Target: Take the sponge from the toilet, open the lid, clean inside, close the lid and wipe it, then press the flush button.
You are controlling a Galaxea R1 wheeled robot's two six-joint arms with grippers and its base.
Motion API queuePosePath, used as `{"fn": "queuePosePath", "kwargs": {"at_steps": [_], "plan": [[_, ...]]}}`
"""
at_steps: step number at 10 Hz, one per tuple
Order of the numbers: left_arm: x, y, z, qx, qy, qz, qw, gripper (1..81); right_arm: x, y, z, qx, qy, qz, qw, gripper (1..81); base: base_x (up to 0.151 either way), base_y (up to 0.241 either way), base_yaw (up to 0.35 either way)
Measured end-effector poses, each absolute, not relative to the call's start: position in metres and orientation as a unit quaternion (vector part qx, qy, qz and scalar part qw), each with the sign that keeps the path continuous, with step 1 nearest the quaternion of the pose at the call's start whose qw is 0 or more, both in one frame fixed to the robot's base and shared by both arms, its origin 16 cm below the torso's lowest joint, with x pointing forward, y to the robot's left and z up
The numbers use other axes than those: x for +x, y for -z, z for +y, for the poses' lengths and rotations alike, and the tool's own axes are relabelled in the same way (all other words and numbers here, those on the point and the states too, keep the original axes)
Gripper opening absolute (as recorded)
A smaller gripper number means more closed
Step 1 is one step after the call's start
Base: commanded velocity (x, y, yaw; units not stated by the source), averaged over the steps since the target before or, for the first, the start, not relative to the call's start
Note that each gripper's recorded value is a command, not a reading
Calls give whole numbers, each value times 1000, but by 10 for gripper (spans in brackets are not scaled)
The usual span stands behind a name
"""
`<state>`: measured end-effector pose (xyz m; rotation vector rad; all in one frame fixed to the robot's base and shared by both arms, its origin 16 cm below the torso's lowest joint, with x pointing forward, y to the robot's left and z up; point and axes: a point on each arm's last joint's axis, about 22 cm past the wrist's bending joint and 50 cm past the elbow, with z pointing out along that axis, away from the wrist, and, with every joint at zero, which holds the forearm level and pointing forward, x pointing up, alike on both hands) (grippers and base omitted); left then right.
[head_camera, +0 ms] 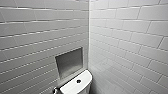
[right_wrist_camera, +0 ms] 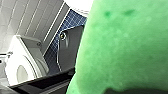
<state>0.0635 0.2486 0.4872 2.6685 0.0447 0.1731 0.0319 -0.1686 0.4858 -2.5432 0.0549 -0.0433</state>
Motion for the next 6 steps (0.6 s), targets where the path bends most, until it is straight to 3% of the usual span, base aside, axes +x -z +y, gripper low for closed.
{"fn": "queuePosePath", "kwargs": {"at_steps": [6], "plan": [[30,-451,207,974,-67,26,215,10,27,-478,-165,-958,24,16,285,10,0,0,0]]}}
